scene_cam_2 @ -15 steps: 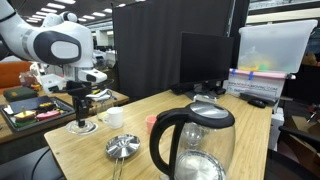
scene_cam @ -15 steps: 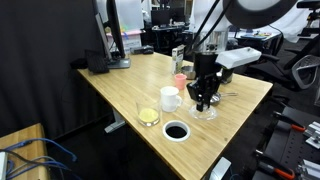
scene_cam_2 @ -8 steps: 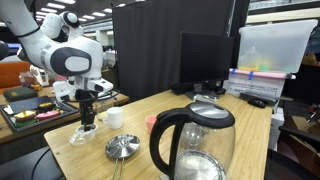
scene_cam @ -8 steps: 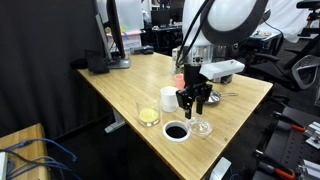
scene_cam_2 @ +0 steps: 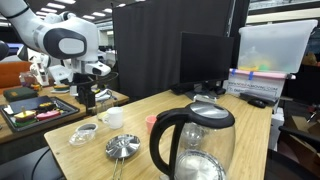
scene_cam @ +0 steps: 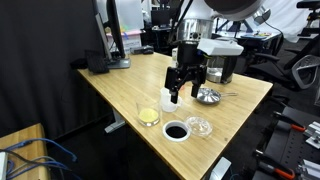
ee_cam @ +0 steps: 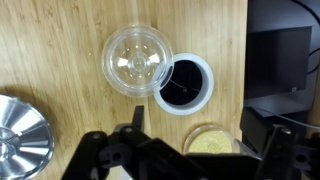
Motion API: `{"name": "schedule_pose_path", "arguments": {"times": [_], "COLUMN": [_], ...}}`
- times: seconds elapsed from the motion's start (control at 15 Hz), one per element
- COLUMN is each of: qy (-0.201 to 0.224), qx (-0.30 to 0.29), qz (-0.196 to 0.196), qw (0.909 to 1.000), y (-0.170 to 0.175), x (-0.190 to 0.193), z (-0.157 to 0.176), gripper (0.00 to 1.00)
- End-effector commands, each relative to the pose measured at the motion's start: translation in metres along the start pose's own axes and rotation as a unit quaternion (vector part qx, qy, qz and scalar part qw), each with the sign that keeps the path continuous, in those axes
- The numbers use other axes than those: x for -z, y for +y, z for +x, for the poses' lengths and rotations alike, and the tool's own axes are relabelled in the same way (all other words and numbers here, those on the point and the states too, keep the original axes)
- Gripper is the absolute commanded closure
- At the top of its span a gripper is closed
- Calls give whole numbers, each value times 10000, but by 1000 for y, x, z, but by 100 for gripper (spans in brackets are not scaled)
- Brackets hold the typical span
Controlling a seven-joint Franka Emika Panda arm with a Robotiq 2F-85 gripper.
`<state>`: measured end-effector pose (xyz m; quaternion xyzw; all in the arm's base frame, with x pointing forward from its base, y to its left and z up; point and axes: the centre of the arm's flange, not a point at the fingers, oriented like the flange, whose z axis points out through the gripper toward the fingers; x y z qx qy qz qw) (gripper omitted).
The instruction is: Remove the lid from the jar and put it on the table
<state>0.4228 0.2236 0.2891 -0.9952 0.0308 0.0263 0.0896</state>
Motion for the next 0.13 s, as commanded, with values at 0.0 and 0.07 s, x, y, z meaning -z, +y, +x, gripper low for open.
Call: {"name": "schedule_pose_path", "arguments": {"times": [0.0,0.07], "qy": [-17,-30], "qx": [2,2], "qz": [-7,-11], "qw": [10000,10000], "y": [1,1], "x": [-2,-3], "z": [0,0], "gripper": [3,3]}}
